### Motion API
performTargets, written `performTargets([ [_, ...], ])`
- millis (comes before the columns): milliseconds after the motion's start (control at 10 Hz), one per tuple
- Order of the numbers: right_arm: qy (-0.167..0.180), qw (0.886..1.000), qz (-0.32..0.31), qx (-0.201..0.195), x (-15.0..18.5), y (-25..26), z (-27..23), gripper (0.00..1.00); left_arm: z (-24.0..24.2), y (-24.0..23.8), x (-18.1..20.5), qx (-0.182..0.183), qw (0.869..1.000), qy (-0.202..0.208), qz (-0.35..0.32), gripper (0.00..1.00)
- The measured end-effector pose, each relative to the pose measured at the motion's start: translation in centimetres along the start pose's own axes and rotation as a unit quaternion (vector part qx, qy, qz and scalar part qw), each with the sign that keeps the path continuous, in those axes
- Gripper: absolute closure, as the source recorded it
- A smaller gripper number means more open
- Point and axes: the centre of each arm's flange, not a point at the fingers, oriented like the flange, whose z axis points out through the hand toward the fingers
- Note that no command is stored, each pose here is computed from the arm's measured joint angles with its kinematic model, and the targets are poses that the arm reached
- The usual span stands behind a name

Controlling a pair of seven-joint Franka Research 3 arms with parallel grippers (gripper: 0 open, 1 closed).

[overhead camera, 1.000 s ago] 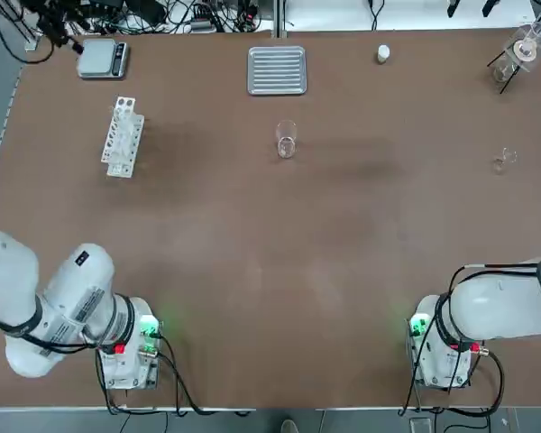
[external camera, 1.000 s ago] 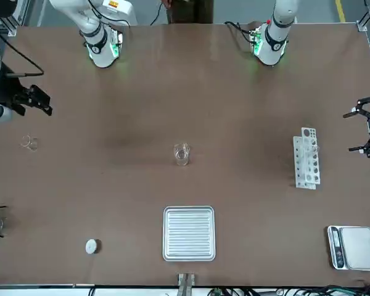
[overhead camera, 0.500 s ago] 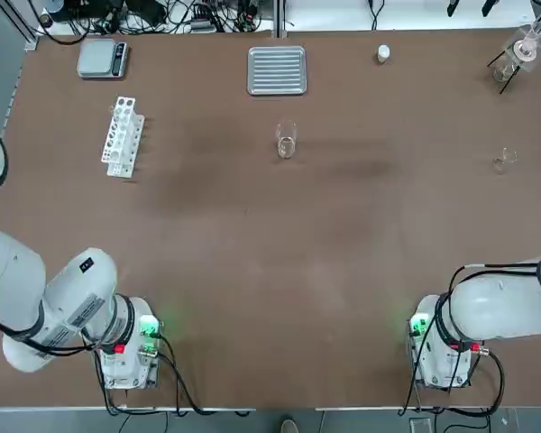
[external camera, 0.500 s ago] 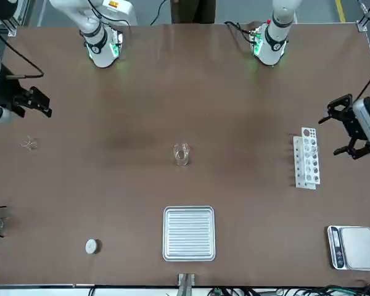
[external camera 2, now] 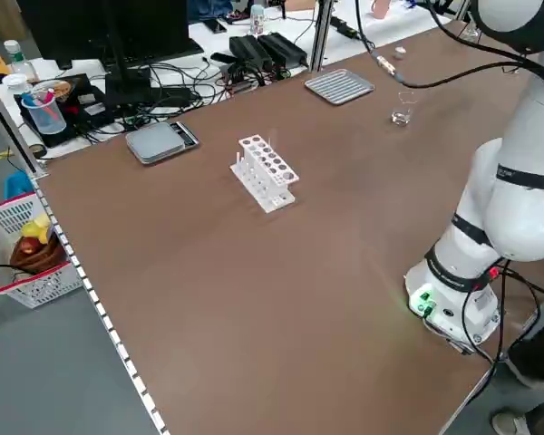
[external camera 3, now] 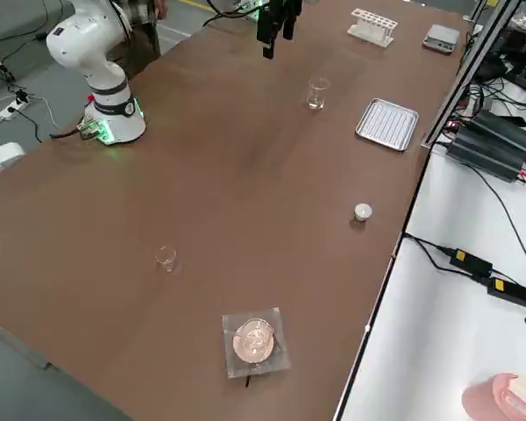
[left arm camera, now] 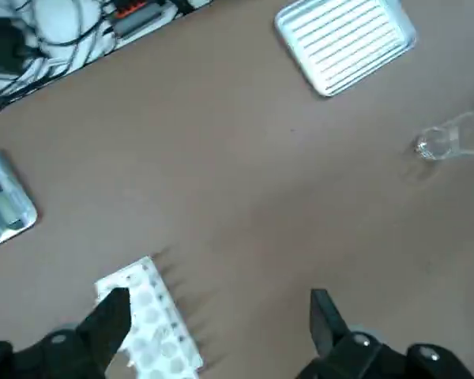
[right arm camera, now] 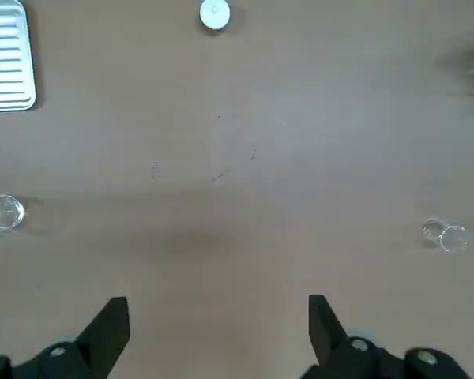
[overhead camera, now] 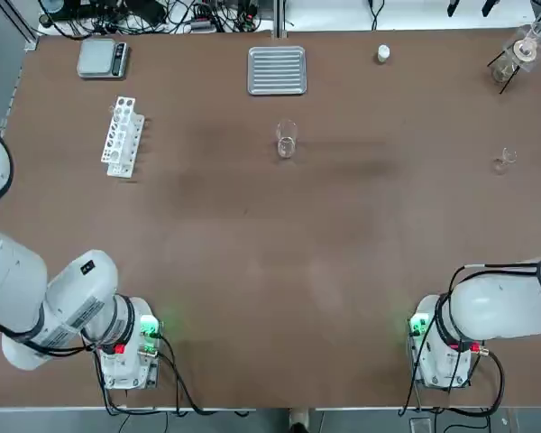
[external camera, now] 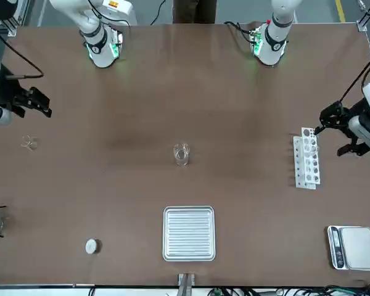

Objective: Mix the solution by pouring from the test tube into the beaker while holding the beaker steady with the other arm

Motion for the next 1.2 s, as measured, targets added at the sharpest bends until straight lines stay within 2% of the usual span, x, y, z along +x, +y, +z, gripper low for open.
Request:
performTargets([
  [100, -0.001, 1.0, 0.0, 0.0, 0.0, 0.0, 0.1, 0.0, -0.1, -0.3, -0.2, 0.021, 0.999, -0.01, -0.029, 0.0],
  [300, -0.001, 1.0, 0.001, 0.0, 0.1, 0.0, 0.3, 0.0, -0.4, 0.8, -0.2, 0.021, 0.992, -0.033, -0.117, 0.0],
  [500, 0.0, 1.0, 0.001, 0.0, 0.1, 0.0, 0.3, 0.0, -1.4, 2.6, 0.2, 0.021, 0.985, -0.044, -0.164, 0.0],
  [1000, 0.001, 1.0, 0.004, 0.0, 0.2, 0.3, 0.6, 0.0, -3.0, 3.2, 0.3, 0.027, 0.984, -0.041, -0.174, 0.0],
  [1200, 0.0, 1.0, 0.004, 0.0, 0.2, 0.3, 0.6, 0.0, -3.4, 2.7, 0.0, 0.051, 0.983, -0.047, -0.171, 0.0],
])
